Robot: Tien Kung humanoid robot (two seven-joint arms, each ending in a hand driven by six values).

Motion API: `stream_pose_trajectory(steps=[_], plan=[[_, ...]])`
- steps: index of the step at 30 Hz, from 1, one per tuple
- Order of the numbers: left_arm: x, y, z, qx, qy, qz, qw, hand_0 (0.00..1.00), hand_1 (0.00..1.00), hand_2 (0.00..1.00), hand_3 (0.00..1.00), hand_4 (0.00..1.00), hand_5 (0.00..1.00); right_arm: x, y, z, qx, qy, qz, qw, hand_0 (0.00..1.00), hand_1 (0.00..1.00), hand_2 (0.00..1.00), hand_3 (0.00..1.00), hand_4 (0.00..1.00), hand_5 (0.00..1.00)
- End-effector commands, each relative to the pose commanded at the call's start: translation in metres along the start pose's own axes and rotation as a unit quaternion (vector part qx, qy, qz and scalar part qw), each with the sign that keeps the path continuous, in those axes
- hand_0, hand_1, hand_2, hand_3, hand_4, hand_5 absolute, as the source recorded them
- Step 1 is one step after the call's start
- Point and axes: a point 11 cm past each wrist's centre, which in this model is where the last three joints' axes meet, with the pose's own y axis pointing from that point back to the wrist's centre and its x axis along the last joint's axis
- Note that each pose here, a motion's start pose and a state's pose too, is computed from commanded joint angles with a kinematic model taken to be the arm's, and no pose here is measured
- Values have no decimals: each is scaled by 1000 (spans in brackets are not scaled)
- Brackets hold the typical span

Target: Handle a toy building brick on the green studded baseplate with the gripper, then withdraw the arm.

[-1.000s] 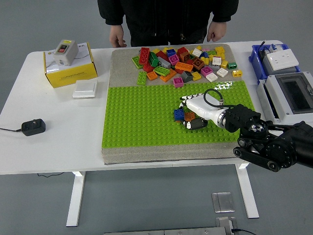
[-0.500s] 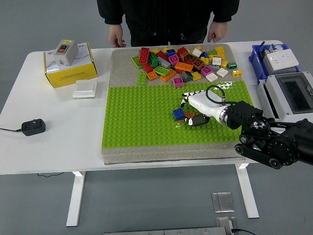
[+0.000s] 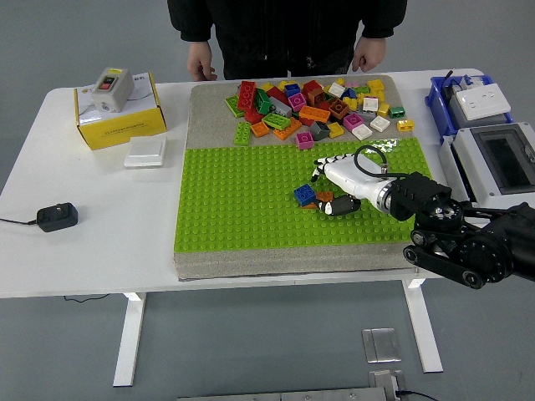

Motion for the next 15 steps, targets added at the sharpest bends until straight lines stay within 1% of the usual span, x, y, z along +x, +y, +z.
stream_pose_trajectory(steps=[11,15], plan=[[-2,0,-1,1,-3,-2,1000,650,613,548,660,391,488,2,2,11,-14,7,-2,1000,884,936,968,771,634,489],[-2,0,-1,2,-4,-2,1000,650,613,548,659,390,487,8,5,15,-20,1,5,1000,886,937,971,774,633,483]])
